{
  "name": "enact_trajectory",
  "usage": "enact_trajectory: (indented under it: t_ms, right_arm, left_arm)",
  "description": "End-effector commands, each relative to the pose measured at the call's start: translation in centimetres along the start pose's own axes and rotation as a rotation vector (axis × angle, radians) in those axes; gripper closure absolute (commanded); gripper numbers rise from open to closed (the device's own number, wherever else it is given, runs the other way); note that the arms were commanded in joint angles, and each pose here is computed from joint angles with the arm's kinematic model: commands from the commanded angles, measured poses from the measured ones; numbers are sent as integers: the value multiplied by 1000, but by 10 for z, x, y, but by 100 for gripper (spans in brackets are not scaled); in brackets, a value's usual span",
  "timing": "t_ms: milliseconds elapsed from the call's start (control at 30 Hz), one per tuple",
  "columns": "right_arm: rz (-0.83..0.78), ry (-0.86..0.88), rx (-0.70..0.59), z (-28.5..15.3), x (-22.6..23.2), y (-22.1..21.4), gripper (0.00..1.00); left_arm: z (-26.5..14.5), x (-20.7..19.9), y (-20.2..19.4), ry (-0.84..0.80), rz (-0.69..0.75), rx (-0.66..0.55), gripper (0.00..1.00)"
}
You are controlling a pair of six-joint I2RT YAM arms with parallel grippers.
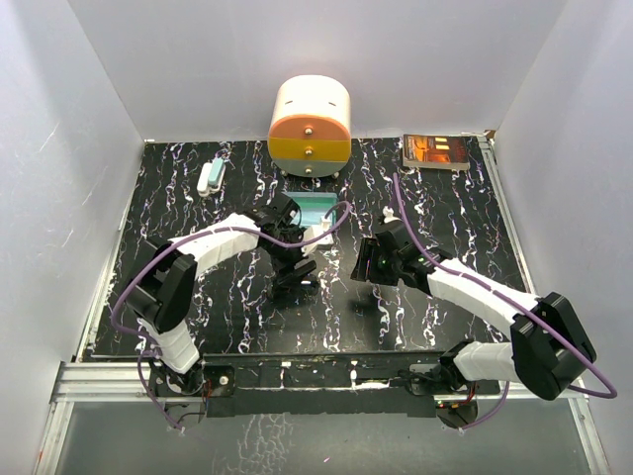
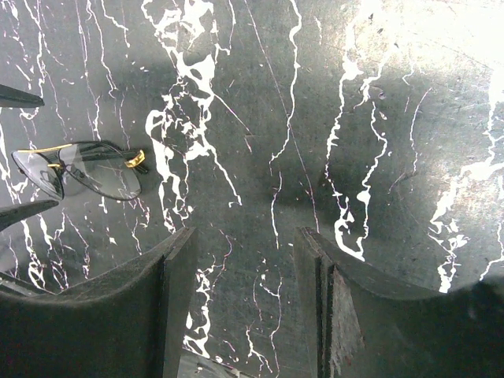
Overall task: Organize the sunglasses
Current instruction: Pick up the sunglasses from the center of the board.
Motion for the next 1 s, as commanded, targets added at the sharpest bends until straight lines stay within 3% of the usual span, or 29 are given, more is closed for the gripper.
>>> enact_trajectory:
  t_ms: [0, 600, 833, 967]
  right_arm:
    - [-8, 45, -58, 1, 12, 15, 44]
    - [-11, 30, -53, 5, 10, 15, 44]
    - [-7, 31, -61, 3, 10, 15, 44]
    - [-6, 28, -59, 4, 10, 15, 45]
  left_arm:
    - [9, -1, -6, -10, 3, 33, 33]
    - [21, -2, -21, -9, -8, 77, 37]
    - [23, -1, -20, -16, -18, 79, 47]
    - [25, -2, -21, -18, -28, 87, 61]
Point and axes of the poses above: each gripper's point midway between its finger pads, its own z axis out along the fingers, its own x axis along the line the jaws close on, y = z × x, the point moved 6 cm from there along -z, back along the fingers, and after that the axes turned 4 degrees about z, right-handed, at the moved point
